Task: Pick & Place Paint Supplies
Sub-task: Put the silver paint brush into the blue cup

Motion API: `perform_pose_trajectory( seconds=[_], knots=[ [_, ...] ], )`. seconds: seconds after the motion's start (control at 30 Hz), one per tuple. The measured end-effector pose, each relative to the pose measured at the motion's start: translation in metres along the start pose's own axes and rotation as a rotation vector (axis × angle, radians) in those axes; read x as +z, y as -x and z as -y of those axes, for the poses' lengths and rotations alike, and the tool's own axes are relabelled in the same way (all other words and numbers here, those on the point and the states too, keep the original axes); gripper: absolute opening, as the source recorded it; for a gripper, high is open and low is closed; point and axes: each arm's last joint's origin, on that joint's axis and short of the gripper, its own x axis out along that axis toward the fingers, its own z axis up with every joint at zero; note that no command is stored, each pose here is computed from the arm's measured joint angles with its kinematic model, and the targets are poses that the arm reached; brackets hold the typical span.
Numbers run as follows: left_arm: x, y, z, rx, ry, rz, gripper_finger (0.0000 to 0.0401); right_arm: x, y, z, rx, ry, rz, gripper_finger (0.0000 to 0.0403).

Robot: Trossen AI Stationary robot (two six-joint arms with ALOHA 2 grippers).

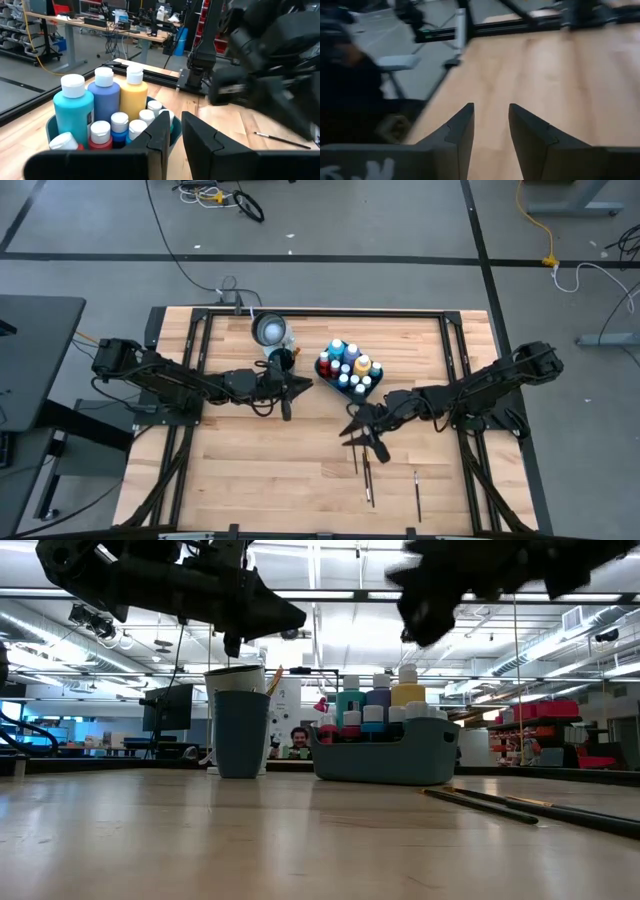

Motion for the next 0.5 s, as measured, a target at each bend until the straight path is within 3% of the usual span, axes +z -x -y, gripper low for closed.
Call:
perform_pose_trajectory(
  seconds=[0.13, 0.33, 0.4, 0.5],
  knots=[
    [0.001, 0.0, -0.001, 0.025, -0.011, 0.014, 0.0055, 0.039, 0.001, -0.02, 0.046, 0.01, -0.067, 0.0125],
    [0.001, 0.0, -0.004, 0.149, -0.06, 0.032, 0.0055, 0.099, 0.019, -0.052, -0.128, 0.1, -0.302, 0.0126],
    [0.002, 0.0, -0.005, 0.18, -0.08, 0.036, 0.0055, 0.106, 0.028, -0.061, -0.182, 0.009, -0.375, 0.0126],
    [0.002, 0.001, -0.006, 0.209, -0.098, 0.04, 0.0055, 0.107, 0.038, -0.071, -0.203, -0.239, -0.479, 0.0126]
  ],
)
